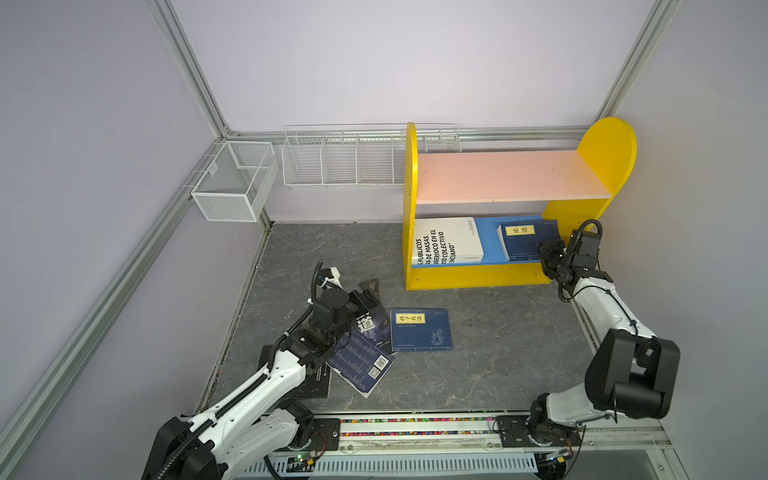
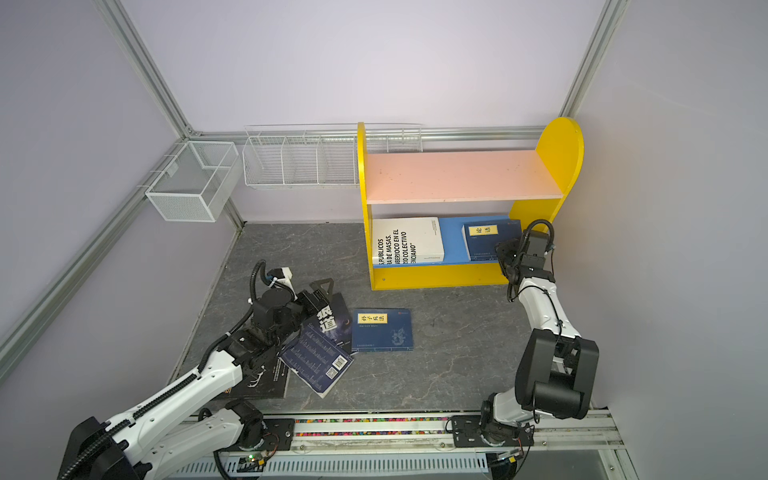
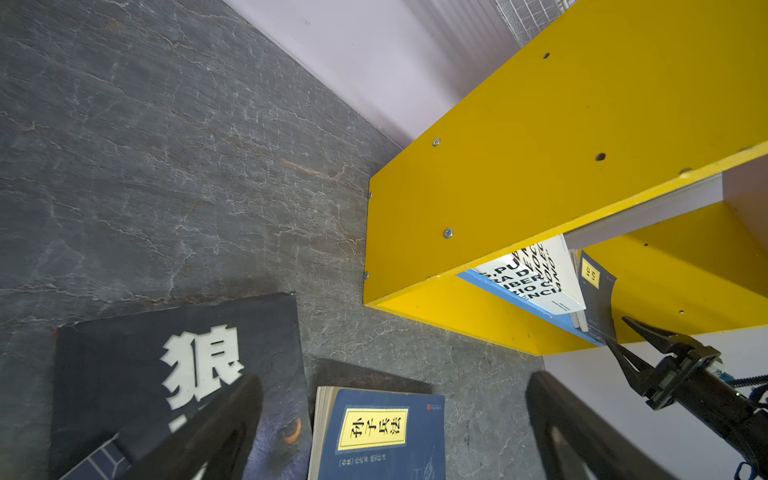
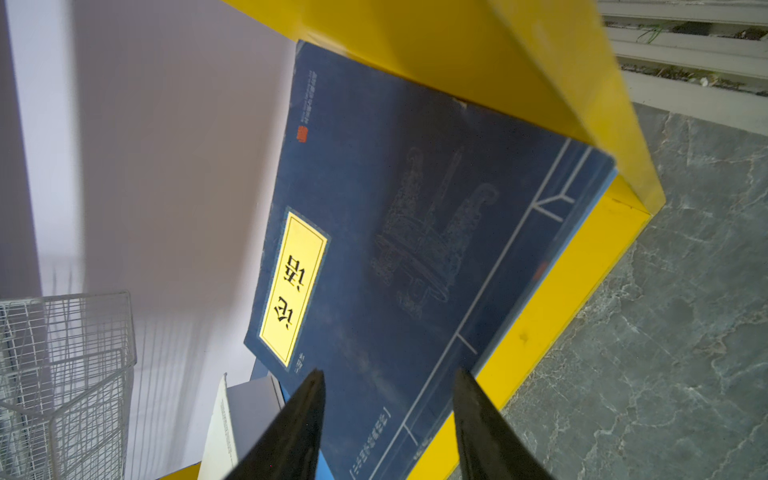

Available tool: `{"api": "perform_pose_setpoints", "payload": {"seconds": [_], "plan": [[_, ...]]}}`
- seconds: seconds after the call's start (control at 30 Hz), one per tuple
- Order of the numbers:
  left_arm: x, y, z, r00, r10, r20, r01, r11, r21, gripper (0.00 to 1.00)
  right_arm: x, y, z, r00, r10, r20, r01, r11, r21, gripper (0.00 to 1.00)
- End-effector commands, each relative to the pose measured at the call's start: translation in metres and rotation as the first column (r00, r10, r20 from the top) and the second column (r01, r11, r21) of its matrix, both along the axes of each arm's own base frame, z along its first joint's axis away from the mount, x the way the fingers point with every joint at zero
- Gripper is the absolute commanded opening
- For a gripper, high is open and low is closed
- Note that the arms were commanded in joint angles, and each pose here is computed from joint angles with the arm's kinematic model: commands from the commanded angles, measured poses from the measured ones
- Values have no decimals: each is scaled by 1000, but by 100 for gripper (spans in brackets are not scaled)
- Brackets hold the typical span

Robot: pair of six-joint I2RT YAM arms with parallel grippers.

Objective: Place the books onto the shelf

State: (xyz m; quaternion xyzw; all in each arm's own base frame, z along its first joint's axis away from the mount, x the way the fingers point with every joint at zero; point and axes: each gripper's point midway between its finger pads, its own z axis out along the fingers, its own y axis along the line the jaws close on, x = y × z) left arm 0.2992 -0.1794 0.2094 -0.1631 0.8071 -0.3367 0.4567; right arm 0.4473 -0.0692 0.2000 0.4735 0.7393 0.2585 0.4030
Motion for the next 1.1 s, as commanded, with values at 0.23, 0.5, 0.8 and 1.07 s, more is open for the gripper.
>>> {"api": "perform_pose_setpoints", "payload": {"seconds": [0.23, 0.5, 0.8, 1.07], "plan": [[4, 4, -7, 1000, 20, -10, -20, 999, 25, 100, 12, 3, -2, 1000, 15, 12, -15, 1000, 13, 52], [2, 5, -4, 1000, 21, -4, -21, 999, 24, 100, 0, 1, 7, 1000, -7, 13, 7, 1000, -7, 53], [-9, 2, -17, 997, -39, -60, 43, 997, 66, 100, -44, 42, 34, 986, 164, -31, -166, 966, -197, 55], [-29, -30, -79, 920, -238, -312, 292, 946, 138, 99, -109, 113, 2, 910, 401, -110, -416, 874, -251, 79]]}}
